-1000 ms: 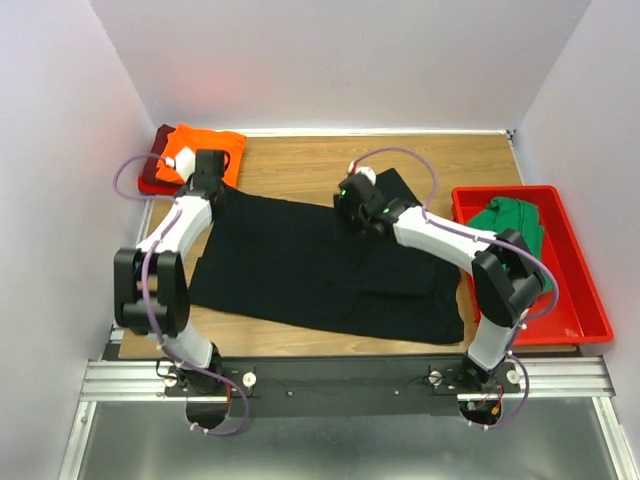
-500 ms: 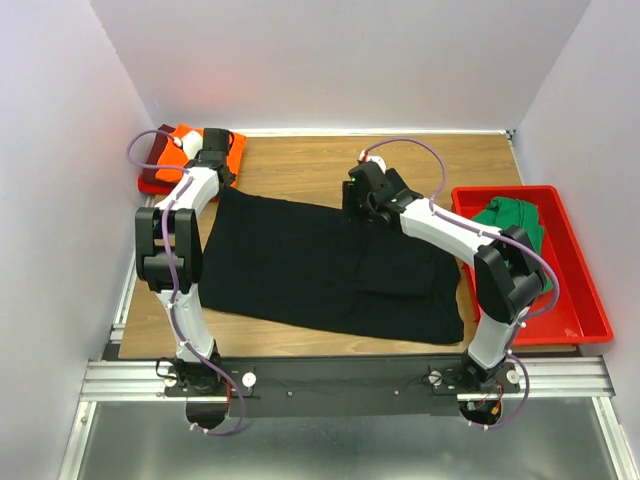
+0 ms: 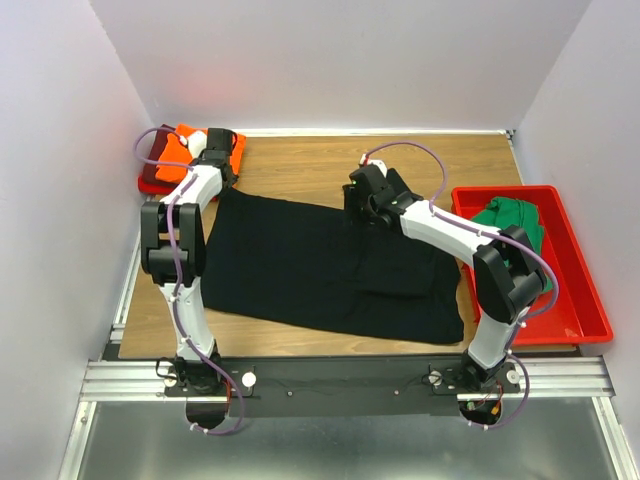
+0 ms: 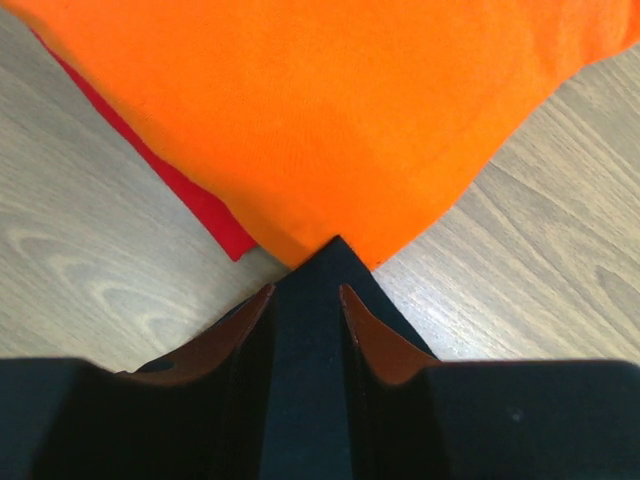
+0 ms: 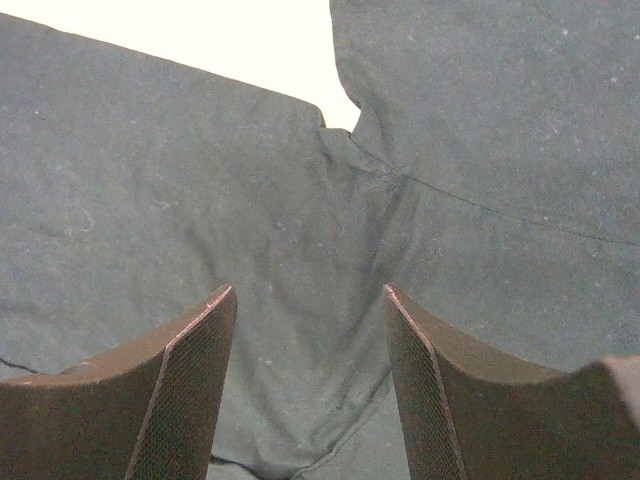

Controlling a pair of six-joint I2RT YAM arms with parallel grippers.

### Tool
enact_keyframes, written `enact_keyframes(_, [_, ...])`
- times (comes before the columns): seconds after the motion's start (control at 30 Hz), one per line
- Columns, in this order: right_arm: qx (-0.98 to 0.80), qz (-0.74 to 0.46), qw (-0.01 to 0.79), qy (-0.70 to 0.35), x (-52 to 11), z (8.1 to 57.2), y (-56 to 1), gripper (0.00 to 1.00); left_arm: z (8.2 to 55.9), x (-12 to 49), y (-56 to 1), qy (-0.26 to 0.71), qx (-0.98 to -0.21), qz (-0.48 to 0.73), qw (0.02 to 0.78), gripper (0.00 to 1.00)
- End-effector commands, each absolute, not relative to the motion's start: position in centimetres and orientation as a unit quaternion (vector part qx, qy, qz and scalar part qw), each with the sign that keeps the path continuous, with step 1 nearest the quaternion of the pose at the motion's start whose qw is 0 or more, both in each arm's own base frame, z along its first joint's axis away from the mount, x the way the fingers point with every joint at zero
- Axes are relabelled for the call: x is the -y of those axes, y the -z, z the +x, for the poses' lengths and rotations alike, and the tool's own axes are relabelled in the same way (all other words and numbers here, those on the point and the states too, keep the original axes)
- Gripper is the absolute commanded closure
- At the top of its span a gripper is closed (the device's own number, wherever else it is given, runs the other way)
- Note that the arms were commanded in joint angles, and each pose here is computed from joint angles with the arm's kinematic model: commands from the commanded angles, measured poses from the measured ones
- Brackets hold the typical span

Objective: Fold and stack the t-shirts
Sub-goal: Fold the tshirt

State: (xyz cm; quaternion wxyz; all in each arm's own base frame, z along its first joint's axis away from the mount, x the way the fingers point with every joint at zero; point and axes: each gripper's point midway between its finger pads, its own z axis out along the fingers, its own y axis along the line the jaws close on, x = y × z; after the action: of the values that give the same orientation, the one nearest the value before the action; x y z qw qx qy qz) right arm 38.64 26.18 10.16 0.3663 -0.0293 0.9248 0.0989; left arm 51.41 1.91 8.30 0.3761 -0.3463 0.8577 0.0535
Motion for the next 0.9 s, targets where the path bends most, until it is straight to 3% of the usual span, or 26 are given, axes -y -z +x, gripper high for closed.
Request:
enact_keyframes(0.0, [-0.922,-0.024,0.375,-0.090,-25.4,38.8,-10.3,0.33,52.3,-2.3,-8.0,-0.065,-0.858,-0.340,0.380,0.62])
enact_keyframes(0.87, [-0.924,-0.014,0.372,-0.090,-24.9,38.9,-9.6,0.35,54.2,-2.0,-7.6,-0.061,-0.860,-0.333,0.382,0.67])
